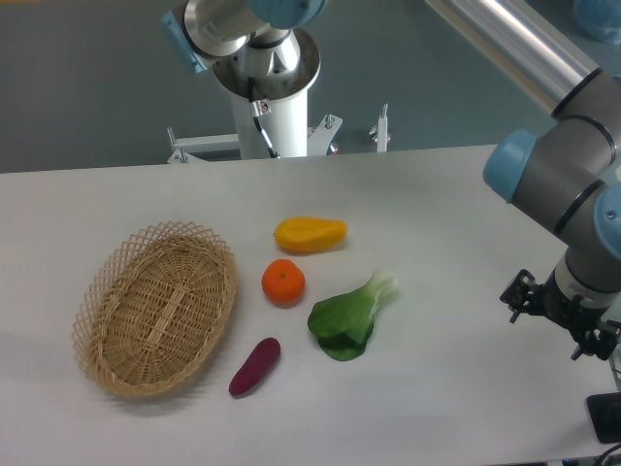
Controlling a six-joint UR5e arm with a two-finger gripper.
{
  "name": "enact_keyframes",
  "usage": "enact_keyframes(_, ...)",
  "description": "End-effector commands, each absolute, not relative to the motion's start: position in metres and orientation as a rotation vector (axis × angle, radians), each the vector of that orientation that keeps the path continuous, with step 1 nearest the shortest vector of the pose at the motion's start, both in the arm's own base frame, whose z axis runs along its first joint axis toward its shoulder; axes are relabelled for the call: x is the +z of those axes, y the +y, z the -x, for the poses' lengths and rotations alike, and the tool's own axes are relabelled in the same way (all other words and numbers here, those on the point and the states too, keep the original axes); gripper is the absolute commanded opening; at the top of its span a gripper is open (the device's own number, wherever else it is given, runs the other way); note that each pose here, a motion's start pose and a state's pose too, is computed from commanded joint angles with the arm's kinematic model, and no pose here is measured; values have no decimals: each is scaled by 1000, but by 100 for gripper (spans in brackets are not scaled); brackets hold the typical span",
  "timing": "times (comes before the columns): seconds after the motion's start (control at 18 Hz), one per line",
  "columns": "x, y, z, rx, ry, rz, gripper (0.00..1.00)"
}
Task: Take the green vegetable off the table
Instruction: 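Move the gripper over the green bok choy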
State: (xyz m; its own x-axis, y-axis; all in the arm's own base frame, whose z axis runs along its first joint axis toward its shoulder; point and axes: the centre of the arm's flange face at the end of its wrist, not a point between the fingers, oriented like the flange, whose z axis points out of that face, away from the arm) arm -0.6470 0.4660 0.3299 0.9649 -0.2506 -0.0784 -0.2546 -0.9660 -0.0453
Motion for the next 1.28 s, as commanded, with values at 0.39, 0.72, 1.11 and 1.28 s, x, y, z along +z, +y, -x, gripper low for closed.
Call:
enact_keyframes(0.39, 326, 474, 636, 93, 380, 3063, 100)
enact_keyframes(0.72, 324, 476, 626, 122, 308, 3058, 100)
enact_keyframes(1.11, 310, 462, 583, 64, 329, 3052, 100)
enact_keyframes(1.28, 301, 457, 549, 4, 360, 3070, 100)
